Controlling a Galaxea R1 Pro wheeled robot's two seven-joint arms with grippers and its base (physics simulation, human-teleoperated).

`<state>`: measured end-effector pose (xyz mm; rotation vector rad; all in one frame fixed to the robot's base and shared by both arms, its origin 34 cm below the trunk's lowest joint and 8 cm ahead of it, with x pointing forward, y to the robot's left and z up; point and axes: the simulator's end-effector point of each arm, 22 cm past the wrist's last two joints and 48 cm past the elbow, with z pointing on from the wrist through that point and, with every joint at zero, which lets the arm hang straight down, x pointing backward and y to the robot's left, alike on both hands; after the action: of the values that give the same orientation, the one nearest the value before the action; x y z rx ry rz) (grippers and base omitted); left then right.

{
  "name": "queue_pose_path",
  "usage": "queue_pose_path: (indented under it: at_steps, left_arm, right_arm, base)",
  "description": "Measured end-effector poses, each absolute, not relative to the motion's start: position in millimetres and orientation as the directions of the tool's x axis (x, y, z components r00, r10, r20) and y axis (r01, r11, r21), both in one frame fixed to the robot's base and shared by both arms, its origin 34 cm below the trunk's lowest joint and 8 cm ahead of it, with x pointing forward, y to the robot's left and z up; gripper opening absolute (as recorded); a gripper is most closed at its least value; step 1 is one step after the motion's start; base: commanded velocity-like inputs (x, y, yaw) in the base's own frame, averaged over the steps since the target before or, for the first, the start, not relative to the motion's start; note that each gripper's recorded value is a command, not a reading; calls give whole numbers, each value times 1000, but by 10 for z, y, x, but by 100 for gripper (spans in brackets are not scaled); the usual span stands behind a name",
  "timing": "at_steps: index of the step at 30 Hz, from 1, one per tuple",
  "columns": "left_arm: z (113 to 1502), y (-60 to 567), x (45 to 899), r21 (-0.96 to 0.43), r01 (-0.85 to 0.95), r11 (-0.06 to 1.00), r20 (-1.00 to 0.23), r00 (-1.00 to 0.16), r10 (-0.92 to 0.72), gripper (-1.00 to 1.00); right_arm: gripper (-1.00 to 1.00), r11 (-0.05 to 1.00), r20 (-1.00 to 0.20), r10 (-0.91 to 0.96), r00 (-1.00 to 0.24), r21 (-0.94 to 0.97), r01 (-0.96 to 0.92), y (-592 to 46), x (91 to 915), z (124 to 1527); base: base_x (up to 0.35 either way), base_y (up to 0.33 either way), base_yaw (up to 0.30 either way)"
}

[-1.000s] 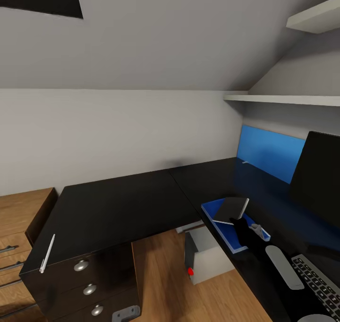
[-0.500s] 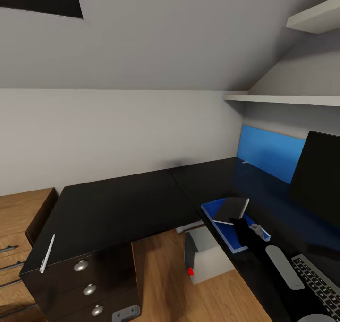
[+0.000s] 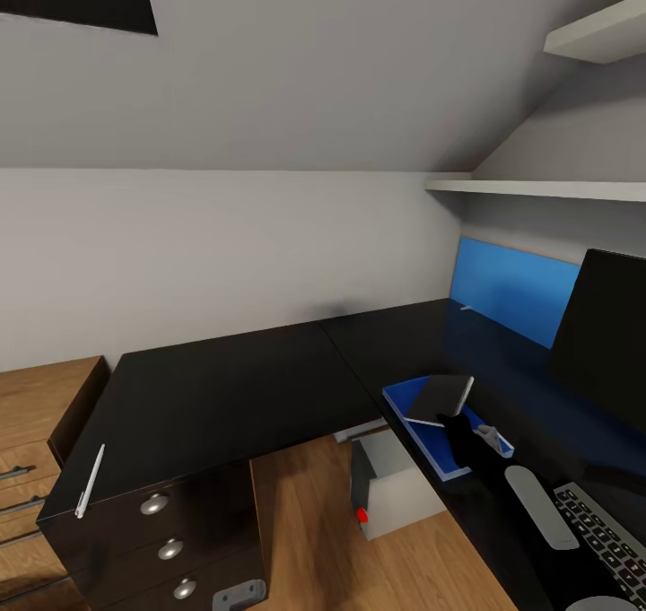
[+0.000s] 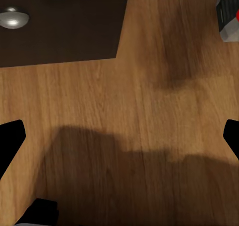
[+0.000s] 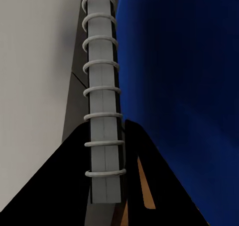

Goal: In the bedroom, organize the workspace by keeping the computer under the desk, ensuring the monitor is on the desk, placing the keyboard on the desk next to the monitor, placing the mouse on the desk next to the keyboard, moving the folder from the swivel chair onto the desk next to the mouse, stacking the notebook on top of the folder with the pen on top of the notebook, and positioning the swivel chair next to the desk.

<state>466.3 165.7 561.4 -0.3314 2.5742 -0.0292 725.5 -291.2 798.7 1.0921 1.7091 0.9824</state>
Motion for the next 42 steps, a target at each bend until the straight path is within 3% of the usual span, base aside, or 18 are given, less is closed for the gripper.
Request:
queue_pose_path:
  at_steps: [10, 11, 42]
  left_arm:
    - [5613, 1665, 4664, -85, -229, 970, -513, -824, -239, 100]
    - [5613, 1665, 4663, -85, -229, 970, -513, -824, -240, 100]
    - [5668, 1734, 4664, -85, -246, 966, -509, -823, -254, 100]
  right_arm:
    - [-100, 307, -244, 938, -248, 915, 262, -2915, 7254, 7985]
    - [100, 308, -244, 937, -248, 915, 262, -2916, 7254, 7985]
    - [100, 310, -245, 935, -255, 915, 257, -2881, 7260, 8059]
  base:
    - [0, 0, 0]
    - [0, 0, 0]
    - [-26, -28, 0]
